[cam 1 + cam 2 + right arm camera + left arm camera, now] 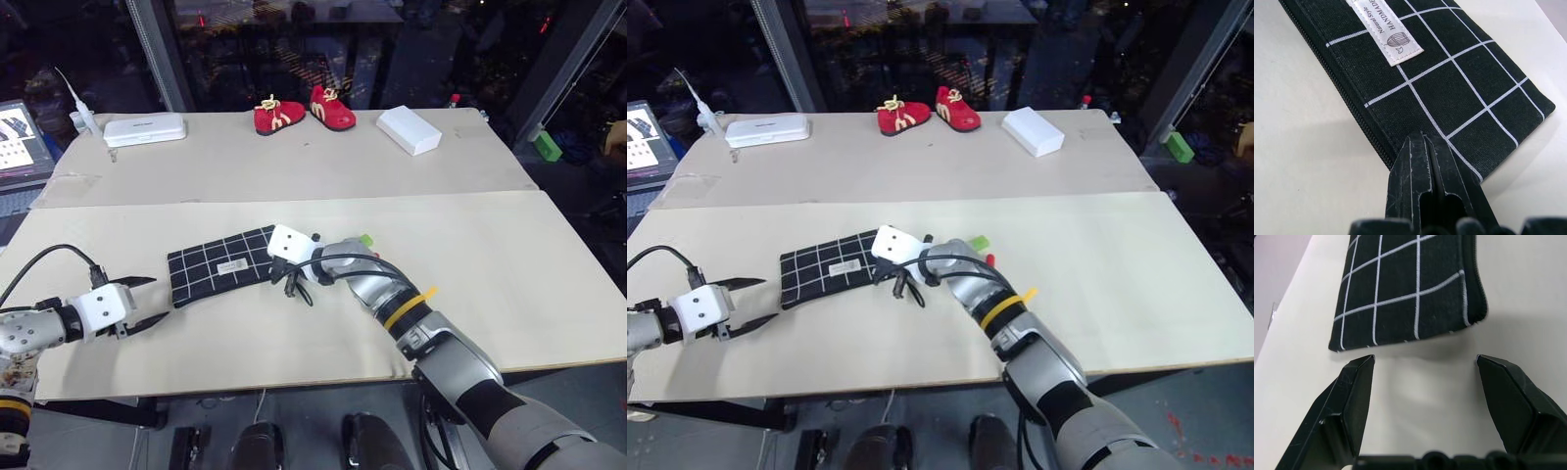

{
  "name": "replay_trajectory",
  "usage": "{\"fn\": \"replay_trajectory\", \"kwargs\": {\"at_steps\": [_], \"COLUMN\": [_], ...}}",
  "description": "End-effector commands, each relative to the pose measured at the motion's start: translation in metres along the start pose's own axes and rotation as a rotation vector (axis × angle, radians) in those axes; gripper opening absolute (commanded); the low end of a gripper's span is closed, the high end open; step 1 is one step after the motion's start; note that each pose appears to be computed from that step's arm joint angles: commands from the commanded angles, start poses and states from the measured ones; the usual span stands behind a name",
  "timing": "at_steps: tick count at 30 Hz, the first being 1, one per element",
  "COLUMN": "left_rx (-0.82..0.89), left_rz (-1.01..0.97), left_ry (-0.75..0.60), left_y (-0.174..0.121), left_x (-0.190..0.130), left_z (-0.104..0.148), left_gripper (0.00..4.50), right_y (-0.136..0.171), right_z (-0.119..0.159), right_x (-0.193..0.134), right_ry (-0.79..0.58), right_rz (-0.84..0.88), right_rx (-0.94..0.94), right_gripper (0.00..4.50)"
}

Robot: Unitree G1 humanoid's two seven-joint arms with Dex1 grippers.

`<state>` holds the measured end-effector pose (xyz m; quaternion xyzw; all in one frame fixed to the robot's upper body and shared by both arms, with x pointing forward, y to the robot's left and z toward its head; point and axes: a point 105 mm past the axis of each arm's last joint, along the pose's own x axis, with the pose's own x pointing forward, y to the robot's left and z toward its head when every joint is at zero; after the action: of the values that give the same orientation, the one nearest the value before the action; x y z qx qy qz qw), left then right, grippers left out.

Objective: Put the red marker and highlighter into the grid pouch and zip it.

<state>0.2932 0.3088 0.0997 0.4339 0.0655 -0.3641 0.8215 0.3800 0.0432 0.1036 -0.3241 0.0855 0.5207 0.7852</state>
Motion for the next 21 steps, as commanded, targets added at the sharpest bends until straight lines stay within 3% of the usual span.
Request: {"fn": "replay_trajectory", "kwargs": {"at_steps": [1, 13, 20, 21], "left_rx": [0.077, 0.233, 0.236, 0.235], "left_rz": [-0.037, 0.055, 0.047, 0.041], "left_ry": [-0.047, -0.116, -0.169, -0.175], "left_y": [-0.009, 0.015, 0.014, 0.013], "left_x": [0.013, 0.036, 0.047, 0.048], "left_z": [0.006, 0.021, 0.03, 0.031], "left_gripper": [3.59, 3.59, 3.59, 3.33], "right_y": [-0.009, -0.008, -0.01, -0.01], "right_z": [0.002, 0.005, 0.002, 0.002], "right_x": [-0.004, -0.005, -0.007, -0.007], "right_ry": [0.0, -0.017, -0.014, -0.013], "right_rz": [-0.023, -0.02, -0.028, -0.032], "right_rx": [0.003, 0.018, 0.031, 0.034], "right_gripper": [0.02, 0.02, 0.02, 0.0]}}
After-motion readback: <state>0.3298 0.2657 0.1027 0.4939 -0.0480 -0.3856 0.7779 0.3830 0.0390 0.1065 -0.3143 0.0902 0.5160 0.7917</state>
